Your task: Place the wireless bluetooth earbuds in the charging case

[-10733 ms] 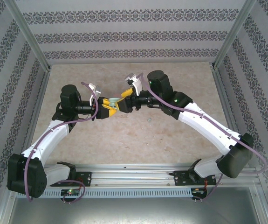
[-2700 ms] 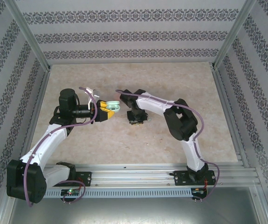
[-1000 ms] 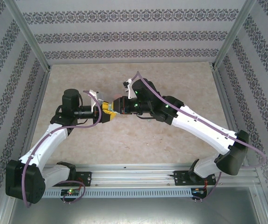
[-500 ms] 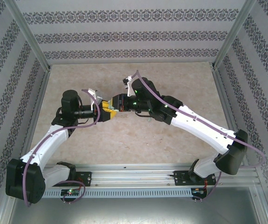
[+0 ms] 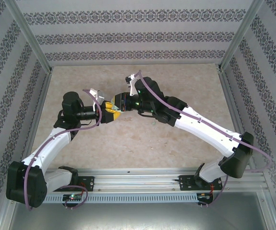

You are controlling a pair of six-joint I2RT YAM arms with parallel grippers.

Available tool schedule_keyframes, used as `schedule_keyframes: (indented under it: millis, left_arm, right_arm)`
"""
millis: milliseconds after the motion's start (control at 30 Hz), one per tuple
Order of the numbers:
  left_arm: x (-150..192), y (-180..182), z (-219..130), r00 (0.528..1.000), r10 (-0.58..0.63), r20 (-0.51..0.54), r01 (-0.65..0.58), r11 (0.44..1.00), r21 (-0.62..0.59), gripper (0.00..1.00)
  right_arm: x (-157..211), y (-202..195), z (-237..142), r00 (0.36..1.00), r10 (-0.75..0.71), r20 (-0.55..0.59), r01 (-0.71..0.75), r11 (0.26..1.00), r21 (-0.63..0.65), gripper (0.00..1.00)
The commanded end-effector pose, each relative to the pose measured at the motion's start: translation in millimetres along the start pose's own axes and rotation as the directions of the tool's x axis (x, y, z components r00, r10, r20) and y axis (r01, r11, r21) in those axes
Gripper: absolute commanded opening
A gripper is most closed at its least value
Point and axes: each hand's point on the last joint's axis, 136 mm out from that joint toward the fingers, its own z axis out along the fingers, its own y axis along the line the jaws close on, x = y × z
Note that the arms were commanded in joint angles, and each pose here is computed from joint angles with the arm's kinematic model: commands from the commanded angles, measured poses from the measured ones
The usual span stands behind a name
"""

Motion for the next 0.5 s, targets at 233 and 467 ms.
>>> schedule_keyframes:
  millis: [233, 467]
  left_arm:
    - [-28, -18, 2, 0.990, 0.128, 0.063, -0.132, 0.989, 0.065, 0.11]
    - [-28, -18, 1, 0.989, 0.135, 0.063, -0.139, 0.988, 0.063, 0.11]
  right_arm:
    - [30, -19, 5, 0.992, -0.084, -0.097, 0.092, 0.993, 0.080, 0.14]
    - [28, -9, 1, 0.989, -0.093, -0.112, 0.099, 0.994, 0.052, 0.14]
